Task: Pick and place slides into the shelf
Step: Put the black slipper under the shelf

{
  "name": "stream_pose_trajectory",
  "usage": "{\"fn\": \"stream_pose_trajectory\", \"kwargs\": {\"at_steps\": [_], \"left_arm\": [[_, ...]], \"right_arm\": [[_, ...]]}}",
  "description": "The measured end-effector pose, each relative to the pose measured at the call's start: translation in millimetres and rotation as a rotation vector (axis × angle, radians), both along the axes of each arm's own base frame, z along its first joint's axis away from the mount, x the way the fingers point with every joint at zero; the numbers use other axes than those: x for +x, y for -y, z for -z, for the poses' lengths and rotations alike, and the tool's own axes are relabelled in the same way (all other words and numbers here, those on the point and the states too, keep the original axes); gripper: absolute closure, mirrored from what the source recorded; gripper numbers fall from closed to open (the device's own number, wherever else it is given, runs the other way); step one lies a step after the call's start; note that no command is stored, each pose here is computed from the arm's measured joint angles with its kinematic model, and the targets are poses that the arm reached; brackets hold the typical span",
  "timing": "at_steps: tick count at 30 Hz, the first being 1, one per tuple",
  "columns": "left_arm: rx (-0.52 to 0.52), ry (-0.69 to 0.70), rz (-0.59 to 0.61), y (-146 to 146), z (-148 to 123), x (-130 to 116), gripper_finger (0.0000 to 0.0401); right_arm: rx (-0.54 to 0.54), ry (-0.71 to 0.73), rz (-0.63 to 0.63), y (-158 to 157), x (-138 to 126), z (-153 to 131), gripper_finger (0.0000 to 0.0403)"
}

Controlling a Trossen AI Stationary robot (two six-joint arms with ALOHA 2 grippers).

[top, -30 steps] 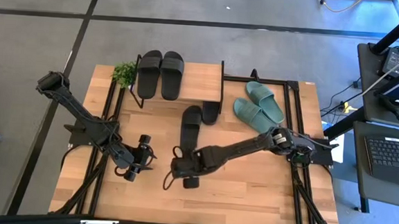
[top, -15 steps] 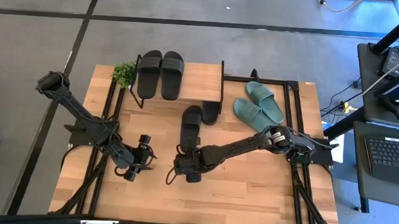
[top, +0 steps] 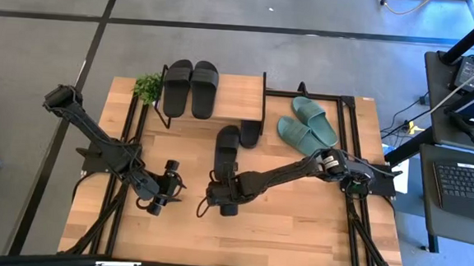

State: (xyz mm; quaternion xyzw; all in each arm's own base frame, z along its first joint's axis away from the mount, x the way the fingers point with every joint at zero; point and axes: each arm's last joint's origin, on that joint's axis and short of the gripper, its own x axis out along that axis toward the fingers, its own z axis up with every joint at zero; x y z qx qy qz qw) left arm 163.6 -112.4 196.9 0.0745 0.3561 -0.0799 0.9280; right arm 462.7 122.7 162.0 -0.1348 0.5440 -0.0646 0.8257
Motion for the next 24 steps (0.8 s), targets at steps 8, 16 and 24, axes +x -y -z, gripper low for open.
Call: {"fn": "stream_pose_trajectory", "kwargs": {"at_steps": [8, 16, 24], "left_arm": [[0.001, 0.0, 0.001, 0, 0, 0, 0.0197], [0.001, 0.0, 0.001, 0, 0, 0, 0.0197], [0.003, 0.0, 0.002, 0, 0, 0, 0.0197]], "right_arm": [[0.141, 0.003, -0.033, 0, 4, 0, 0.0399], [0.235, -0.021, -0.049, 18, 9, 0, 0.04], [0.237, -0.022, -0.021, 34, 12, 0, 0.04]]}}
